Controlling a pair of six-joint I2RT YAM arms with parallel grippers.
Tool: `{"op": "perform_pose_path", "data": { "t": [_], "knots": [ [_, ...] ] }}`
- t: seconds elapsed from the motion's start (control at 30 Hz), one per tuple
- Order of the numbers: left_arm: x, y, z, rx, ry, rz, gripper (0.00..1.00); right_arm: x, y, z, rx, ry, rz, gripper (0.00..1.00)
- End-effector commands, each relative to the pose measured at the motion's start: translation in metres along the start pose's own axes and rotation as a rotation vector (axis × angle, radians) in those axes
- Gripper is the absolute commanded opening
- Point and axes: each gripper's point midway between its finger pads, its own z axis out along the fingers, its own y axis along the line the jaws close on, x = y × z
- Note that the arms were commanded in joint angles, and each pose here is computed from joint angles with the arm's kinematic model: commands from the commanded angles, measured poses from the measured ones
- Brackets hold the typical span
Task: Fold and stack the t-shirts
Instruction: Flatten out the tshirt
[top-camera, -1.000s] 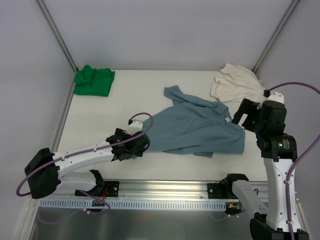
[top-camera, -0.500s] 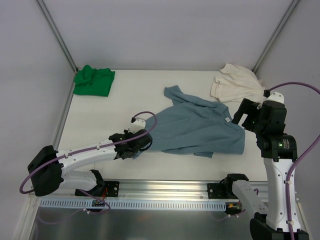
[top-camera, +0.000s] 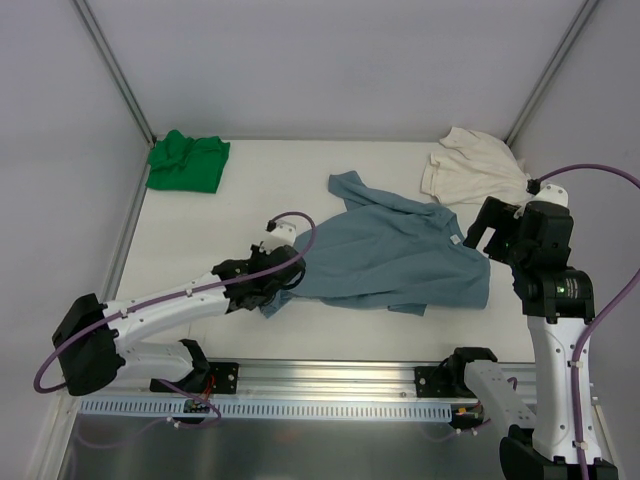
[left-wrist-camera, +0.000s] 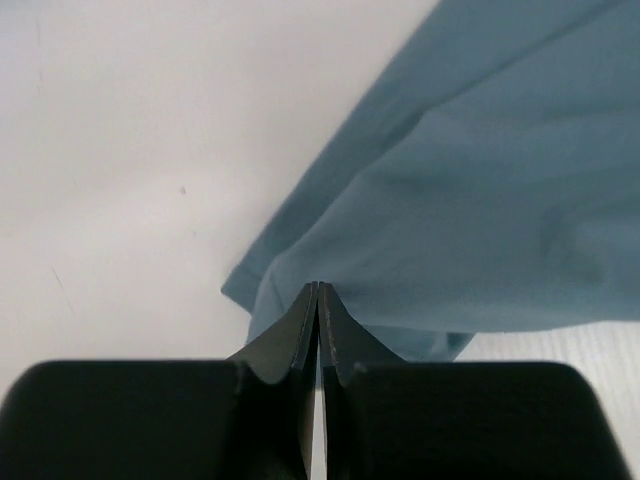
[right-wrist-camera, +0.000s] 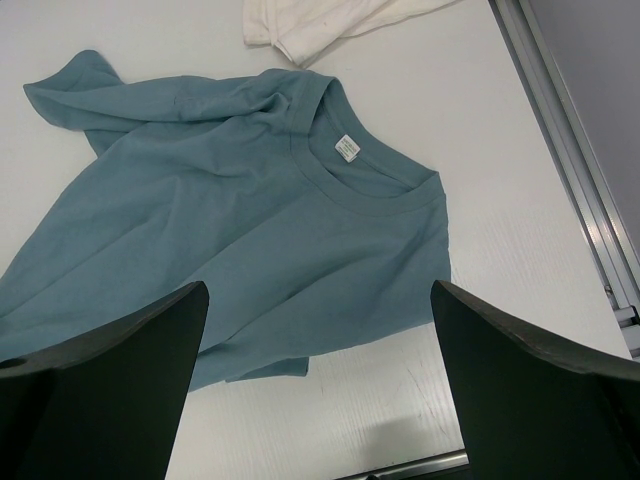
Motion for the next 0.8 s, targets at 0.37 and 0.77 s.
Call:
{"op": "perform_pose_path", "data": {
  "t": [0.37,0.77],
  "knots": [
    [-0.135,0.055,0.030,-0.062,-0.190,-0.040,0.00,-0.005,0.003,0.005,-0.014,-0.022,0.004,1.00],
    [-0.144,0.087,0.127,-0.179,-0.103,-0.064,0.00,0.000,0.003,0.006,-0.016,-0.015,-0.005,0.99]
  ]
}}
